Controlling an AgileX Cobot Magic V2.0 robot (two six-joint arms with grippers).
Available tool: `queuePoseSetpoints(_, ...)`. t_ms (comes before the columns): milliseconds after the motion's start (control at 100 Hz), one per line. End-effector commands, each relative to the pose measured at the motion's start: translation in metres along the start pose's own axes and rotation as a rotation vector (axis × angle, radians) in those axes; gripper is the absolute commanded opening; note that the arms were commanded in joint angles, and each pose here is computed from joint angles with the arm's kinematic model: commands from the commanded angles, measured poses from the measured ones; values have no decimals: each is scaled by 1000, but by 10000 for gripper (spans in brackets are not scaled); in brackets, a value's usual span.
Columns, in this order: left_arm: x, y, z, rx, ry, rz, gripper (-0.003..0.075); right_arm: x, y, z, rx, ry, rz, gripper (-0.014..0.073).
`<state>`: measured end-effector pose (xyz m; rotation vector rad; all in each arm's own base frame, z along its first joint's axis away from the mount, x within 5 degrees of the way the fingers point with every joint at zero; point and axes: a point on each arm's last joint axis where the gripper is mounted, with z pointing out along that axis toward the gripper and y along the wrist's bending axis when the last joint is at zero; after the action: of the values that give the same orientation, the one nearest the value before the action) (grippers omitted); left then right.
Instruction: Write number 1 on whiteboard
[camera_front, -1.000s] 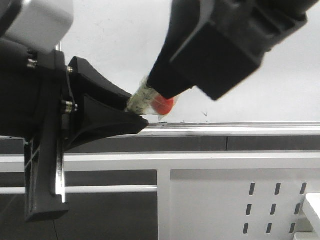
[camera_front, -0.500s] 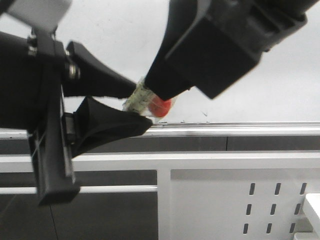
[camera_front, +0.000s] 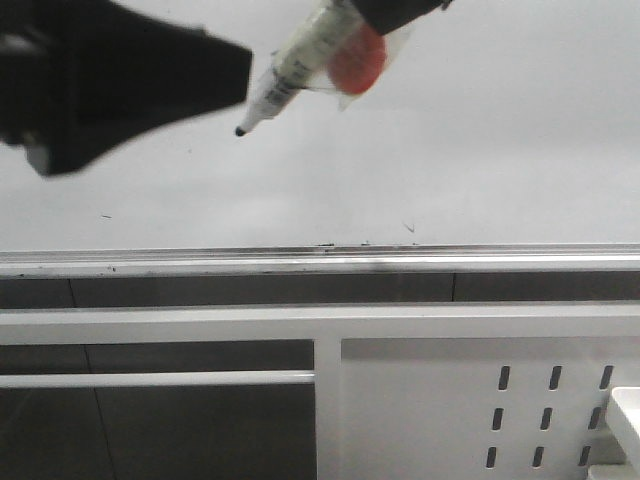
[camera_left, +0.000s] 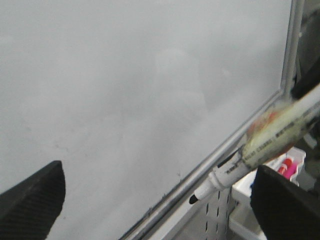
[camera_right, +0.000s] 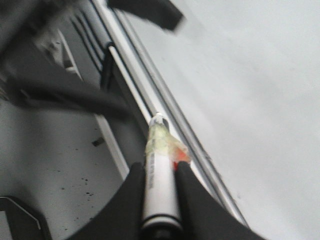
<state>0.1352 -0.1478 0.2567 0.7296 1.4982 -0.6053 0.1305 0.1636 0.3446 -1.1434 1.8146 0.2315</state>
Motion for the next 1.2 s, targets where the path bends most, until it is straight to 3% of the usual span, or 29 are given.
queuePoseSetpoints(0, -28, 2, -15, -25, -192, -91, 677, -13, -11, -15, 69, -98, 12, -69)
queuePoseSetpoints(90, -33, 6, -31, -55, -247, -144, 606, -10, -14, -19, 103, -96, 51, -69)
queuePoseSetpoints(160, -33, 9, -41, -84, -277, -195, 473, -7, -14, -23, 112, -128, 72, -69)
queuePoseSetpoints(230, -30, 9, -48, -91, -284, -209, 255, -1, -11, -27, 97, -184, 99, -69)
queuePoseSetpoints(290, -25, 8, -52, -88, -280, -200, -18, 4, -8, -30, 78, -227, 122, -69)
queuePoseSetpoints(410, -19, 8, -54, -92, -266, -205, -11, 18, -4, -32, 61, -230, 196, -69)
queuePoseSetpoints(560, -19, 8, -54, -93, -276, -204, -11, 27, -3, -35, 70, -233, 207, -69)
queuePoseSetpoints(940, -20, 9, -54, -102, -284, -218, -11, 27, -18, -37, 232, -266, 281, -69)
queuePoseSetpoints(1190, -20, 11, -54, -118, -284, -237, -11, 26, -23, -35, 290, -273, 270, -69)
